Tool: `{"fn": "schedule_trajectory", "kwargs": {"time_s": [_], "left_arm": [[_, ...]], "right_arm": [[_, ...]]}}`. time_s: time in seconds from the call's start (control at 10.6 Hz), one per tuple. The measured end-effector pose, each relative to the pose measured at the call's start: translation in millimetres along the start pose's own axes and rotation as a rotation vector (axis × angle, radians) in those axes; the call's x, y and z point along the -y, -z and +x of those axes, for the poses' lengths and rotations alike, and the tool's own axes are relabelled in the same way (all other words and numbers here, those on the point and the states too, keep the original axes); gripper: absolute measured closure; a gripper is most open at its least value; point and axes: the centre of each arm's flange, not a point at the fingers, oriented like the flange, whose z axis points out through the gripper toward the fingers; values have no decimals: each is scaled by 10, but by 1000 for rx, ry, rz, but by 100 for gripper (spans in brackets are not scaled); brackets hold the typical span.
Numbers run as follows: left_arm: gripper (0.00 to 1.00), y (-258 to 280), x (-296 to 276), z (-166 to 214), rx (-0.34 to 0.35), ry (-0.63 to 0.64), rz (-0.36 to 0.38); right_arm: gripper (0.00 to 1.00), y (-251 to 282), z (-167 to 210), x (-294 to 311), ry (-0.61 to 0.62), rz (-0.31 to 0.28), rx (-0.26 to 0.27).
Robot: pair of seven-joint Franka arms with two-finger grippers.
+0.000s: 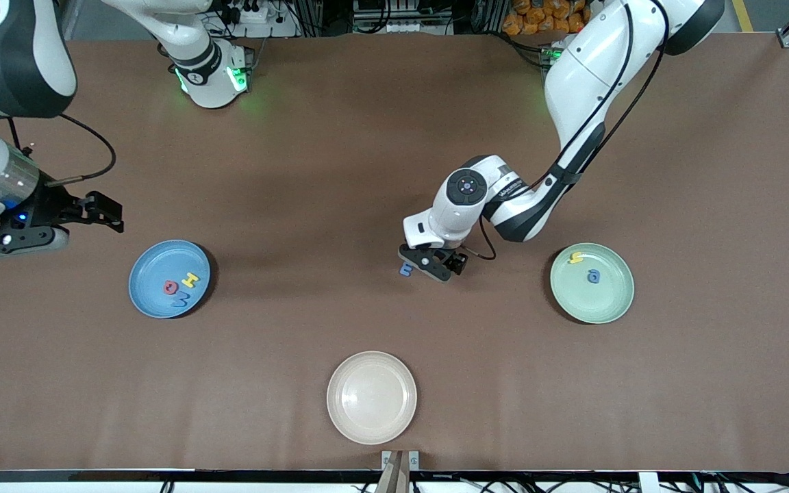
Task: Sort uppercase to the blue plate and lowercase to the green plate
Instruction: 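Withdraw the right gripper while the left gripper lowers over the blue m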
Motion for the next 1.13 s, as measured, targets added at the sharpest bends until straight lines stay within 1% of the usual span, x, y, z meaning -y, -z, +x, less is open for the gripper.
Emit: {"fn": "schedule_trajectory", "kwargs": {"time_s": [0.09,0.19,0.38,0.56,0.66,0.85,0.94,1.13], "left_arm": [[0,-38,-20,-3,4,-2,-2],[0,-70,-60,-13,8,-6,-4],[0,-103,-131,-23,11,-10,-7],[3,-131,-152,-36,15,-12,-5],[8,-132,-138,-31,14,-11,-2],[15,-130,-112,-21,13,-9,1],[20,-132,-101,-19,13,-8,2],[23,-132,-94,-18,12,-7,3]], "right_arm": [[0,114,23,26,4,-1,-17],[0,141,28,37,6,-1,-20],[0,103,38,25,5,0,-13],[0,70,46,2,1,1,-8],[0,47,51,-16,-1,2,-4],[0,-8,68,-47,-5,4,3],[0,10,74,-50,-6,3,-2],[0,124,96,-72,-9,0,-25]]}}
